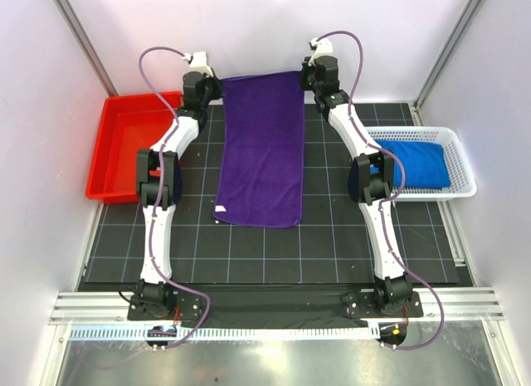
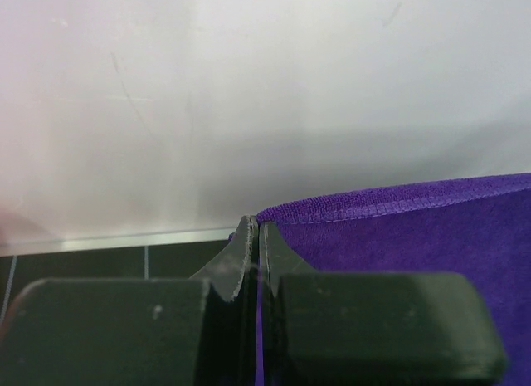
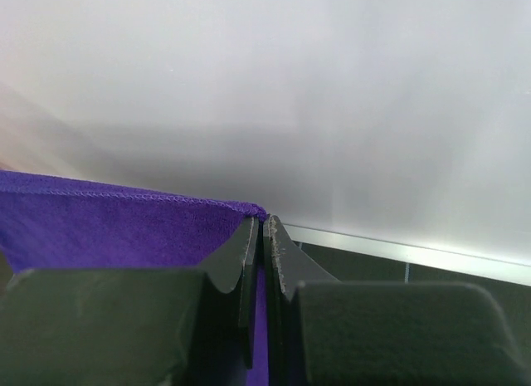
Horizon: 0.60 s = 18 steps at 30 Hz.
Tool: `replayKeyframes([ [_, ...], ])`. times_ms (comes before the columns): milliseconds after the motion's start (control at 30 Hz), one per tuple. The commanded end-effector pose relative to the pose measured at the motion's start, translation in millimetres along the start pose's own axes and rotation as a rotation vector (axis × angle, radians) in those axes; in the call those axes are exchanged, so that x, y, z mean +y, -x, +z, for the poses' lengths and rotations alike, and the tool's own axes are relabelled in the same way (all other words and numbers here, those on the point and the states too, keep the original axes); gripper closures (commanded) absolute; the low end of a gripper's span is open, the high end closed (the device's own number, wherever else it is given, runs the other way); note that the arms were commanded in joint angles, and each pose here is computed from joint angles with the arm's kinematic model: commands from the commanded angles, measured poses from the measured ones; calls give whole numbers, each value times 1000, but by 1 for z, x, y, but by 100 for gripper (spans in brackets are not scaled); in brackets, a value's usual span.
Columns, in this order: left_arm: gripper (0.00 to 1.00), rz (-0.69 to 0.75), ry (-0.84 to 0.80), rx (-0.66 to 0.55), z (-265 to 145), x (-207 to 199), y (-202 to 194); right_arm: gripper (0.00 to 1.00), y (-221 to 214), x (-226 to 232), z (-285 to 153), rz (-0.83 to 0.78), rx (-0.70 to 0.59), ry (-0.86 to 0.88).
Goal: Fold and stack the towels
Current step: Fold the towel
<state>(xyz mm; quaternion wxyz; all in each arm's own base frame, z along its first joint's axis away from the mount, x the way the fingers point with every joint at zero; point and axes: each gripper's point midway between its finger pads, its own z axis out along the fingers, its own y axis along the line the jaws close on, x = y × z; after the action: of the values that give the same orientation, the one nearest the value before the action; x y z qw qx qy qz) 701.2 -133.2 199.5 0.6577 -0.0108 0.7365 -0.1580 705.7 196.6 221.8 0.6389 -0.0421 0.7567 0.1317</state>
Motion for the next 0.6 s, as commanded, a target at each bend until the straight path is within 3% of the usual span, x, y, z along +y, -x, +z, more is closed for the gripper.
replayKeyframes([
  [0, 100, -4, 46, -168, 3, 22, 58, 99, 39, -18, -1, -20, -116, -55],
  [233, 100, -59, 17, -113, -8, 20, 46, 99, 17, -15, -10, 13, -46, -39],
  [300, 100, -83, -5, -138, -17, 14, 58, 99, 21, -10, -17, 34, -39, -26],
  [467, 100, -136, -20, -82, -37, 9, 39, 99, 1, -1, -37, 69, 40, 17],
  [533, 100, -156, -37, -96, -49, 2, 51, 99, -1, 4, -49, 80, 62, 20],
  [567, 100, -167, -32, -68, -54, 4, 36, 99, -3, 5, -52, 84, 72, 22],
])
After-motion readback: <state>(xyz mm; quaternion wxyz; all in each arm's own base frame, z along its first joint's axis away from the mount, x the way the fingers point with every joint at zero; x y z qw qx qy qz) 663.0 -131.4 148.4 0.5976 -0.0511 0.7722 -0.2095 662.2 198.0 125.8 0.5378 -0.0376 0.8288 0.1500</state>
